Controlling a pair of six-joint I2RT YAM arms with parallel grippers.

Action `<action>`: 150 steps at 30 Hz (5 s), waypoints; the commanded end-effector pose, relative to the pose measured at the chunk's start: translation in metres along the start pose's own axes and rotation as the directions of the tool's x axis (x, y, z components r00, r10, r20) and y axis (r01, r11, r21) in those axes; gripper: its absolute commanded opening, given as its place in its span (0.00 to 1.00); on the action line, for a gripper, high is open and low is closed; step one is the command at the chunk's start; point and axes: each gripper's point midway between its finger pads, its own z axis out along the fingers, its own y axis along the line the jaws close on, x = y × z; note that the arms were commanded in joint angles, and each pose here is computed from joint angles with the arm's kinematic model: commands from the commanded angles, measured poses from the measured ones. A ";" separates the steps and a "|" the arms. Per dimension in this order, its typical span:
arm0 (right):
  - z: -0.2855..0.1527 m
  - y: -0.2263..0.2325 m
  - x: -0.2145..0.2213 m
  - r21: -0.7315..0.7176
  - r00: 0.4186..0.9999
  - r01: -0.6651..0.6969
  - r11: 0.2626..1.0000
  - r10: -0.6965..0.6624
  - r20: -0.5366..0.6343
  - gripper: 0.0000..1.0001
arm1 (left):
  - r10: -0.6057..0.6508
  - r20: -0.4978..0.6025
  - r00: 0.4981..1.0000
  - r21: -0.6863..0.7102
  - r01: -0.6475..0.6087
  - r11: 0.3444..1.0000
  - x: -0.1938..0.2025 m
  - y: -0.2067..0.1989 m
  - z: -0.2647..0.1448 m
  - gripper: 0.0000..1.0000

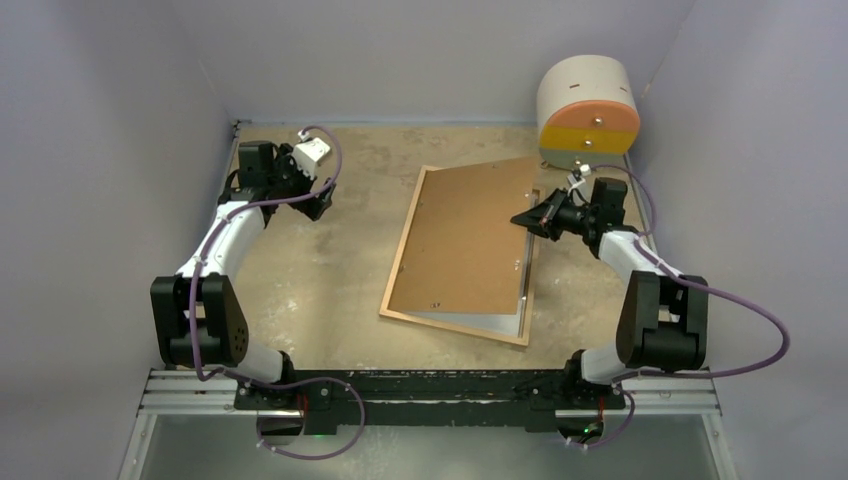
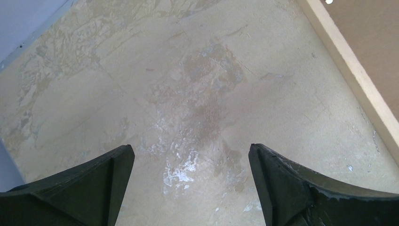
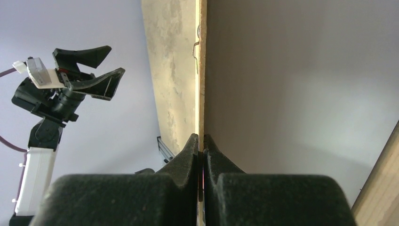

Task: Put the photo into the frame
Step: Place the photo frame item in the photo frame.

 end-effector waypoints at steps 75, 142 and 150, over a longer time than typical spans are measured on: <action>0.092 -0.058 0.027 0.443 0.979 0.202 0.874 -0.195 -0.060 0.68 | -0.080 -0.190 0.978 0.252 0.127 0.959 0.108 -0.077 0.065 0.89; 0.083 0.024 0.060 0.286 0.943 0.331 0.899 -0.328 -0.059 0.65 | -0.015 -0.184 0.983 0.391 0.088 0.916 0.081 -0.111 0.055 0.75; 0.113 0.060 0.053 0.009 0.989 0.133 0.991 -0.132 -0.072 0.00 | -0.139 -0.184 0.973 0.468 0.211 0.858 0.077 -0.112 0.044 0.69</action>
